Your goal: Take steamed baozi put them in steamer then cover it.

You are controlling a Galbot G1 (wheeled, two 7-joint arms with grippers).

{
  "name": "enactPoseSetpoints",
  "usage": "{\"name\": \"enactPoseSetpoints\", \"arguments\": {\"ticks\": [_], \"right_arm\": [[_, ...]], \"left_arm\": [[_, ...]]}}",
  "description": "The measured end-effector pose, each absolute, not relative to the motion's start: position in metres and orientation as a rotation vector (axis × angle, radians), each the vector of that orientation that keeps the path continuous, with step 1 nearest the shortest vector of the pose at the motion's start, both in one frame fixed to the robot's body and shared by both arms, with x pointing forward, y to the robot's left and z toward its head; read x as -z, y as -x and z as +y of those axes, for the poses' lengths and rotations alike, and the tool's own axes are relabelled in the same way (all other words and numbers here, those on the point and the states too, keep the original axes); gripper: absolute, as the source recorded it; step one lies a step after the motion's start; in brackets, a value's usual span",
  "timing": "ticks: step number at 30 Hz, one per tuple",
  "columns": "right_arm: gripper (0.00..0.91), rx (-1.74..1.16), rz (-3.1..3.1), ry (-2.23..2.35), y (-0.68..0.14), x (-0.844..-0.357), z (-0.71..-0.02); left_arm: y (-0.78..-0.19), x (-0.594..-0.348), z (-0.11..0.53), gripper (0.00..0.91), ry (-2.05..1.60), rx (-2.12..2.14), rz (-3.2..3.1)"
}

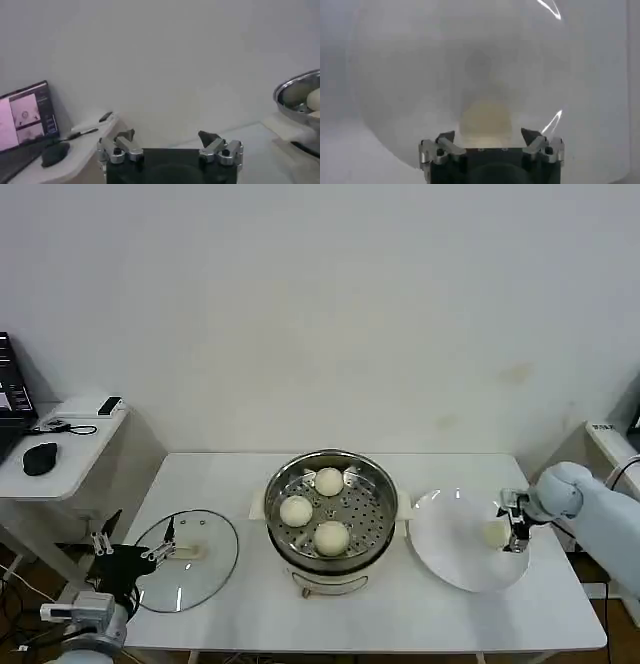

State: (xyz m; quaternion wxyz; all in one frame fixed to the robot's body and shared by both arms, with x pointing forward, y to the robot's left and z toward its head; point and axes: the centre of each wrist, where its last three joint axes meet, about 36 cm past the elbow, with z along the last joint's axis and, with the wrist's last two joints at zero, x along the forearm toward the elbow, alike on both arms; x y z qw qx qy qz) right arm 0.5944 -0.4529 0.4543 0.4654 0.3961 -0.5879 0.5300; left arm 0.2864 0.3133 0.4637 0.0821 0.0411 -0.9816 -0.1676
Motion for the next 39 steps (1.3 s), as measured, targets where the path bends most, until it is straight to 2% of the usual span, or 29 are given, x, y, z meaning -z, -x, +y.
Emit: {"name": "enactPoseSetpoints", "arguments": {"ticks": [7,13,22,31,39], "right_arm": [[0.685,-1.293,-1.445,-0.975,-0.595,-0.451,-0.451],[0.645,-1.290,-1.445,-0.978,-0.596,-0.457,-0.449],[0.645,-1.297,-1.439,-0.977,-0.596,-0.478,-0.453],[0.645,-1.338,-1.504,-0.975,-0.597,-0.537,-0.446],[0.655,-1.414,-1.634,-1.042,-0.601,-0.608,-0.391]], "left_arm": [[-0.286,-0.464,0.315,0.907,-0.127,0.503,-2.933],[-0.285,-0.466,0.314,0.907,-0.131,0.504,-2.942],[-0.283,-0.469,0.309,0.907,-0.124,0.484,-2.949],[-0.284,-0.469,0.308,0.907,-0.122,0.480,-2.949],[-0.285,-0.469,0.302,0.907,-0.105,0.484,-2.955]]}}
